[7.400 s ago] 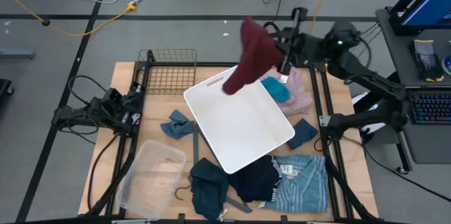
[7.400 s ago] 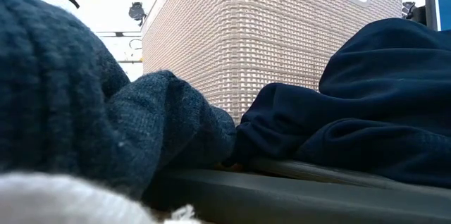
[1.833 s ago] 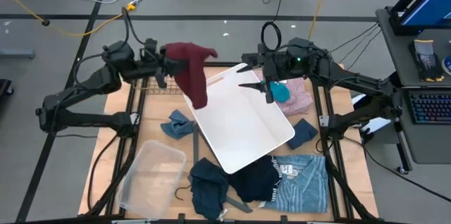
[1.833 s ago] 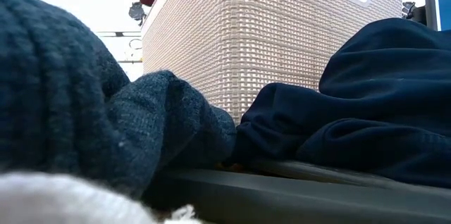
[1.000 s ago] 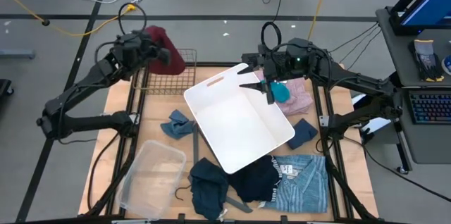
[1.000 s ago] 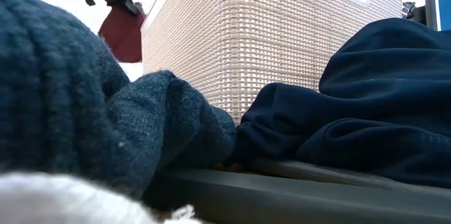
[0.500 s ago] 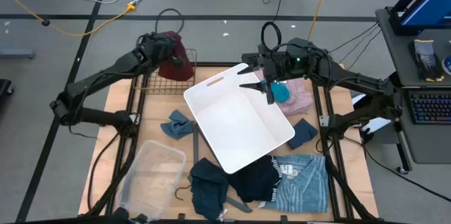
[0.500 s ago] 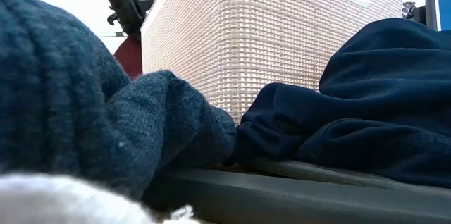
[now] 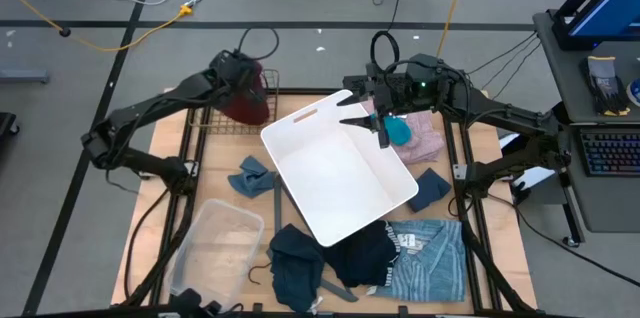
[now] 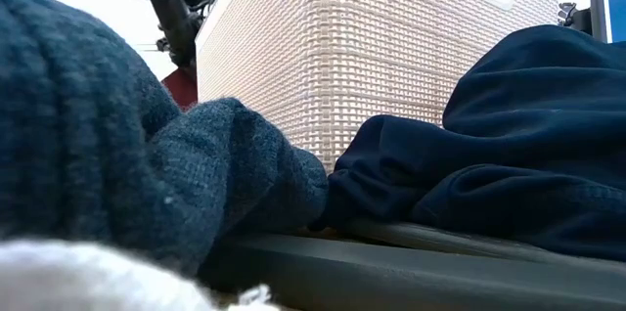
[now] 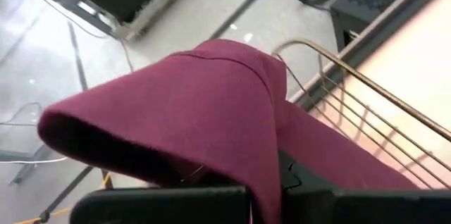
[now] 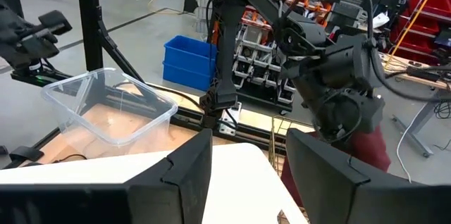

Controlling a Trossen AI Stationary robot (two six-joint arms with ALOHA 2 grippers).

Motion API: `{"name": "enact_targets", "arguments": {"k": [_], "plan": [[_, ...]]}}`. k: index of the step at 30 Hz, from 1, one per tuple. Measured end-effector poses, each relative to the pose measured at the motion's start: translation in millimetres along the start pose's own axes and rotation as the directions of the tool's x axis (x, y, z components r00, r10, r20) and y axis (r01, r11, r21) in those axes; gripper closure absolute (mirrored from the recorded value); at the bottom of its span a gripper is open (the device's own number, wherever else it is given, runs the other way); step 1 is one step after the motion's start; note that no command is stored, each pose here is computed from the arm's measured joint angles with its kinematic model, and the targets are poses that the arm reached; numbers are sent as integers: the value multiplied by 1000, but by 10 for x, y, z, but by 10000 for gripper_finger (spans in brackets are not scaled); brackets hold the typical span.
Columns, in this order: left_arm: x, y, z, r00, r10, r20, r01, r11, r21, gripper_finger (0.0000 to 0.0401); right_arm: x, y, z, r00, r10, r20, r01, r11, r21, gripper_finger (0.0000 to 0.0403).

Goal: Pick & Place Cloths
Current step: Put the red underwear into the mesh basket

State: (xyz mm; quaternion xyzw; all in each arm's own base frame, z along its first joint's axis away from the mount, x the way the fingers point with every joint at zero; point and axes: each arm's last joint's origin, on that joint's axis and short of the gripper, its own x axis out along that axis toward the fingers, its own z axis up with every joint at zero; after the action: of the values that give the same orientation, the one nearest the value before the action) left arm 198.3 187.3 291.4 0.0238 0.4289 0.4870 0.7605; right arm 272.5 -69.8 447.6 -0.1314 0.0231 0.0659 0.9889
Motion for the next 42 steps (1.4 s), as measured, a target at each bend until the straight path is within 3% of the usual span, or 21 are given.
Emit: {"name": "enact_targets", "arguments": {"k": [9, 20, 30, 42], "plan": [[114, -125, -84, 981, -171, -95, 170, 985, -21, 401, 0, 0, 0, 1000, 0, 0, 0, 1000, 0, 229], [290, -172, -220, 937, -244, -249, 229, 969, -88, 401, 0, 0, 0, 1000, 2, 1, -2, 1000, 0, 230], [472, -246, -255, 899, -326, -292, 304, 945, -117, 399, 0, 1, 1, 1000, 3, 1, -3, 1000, 18, 231], [506, -243, -228, 872, -424, -246, 392, 904, -171, 349, 0, 0, 1, 1000, 3, 2, -3, 1000, 18, 226]]}}
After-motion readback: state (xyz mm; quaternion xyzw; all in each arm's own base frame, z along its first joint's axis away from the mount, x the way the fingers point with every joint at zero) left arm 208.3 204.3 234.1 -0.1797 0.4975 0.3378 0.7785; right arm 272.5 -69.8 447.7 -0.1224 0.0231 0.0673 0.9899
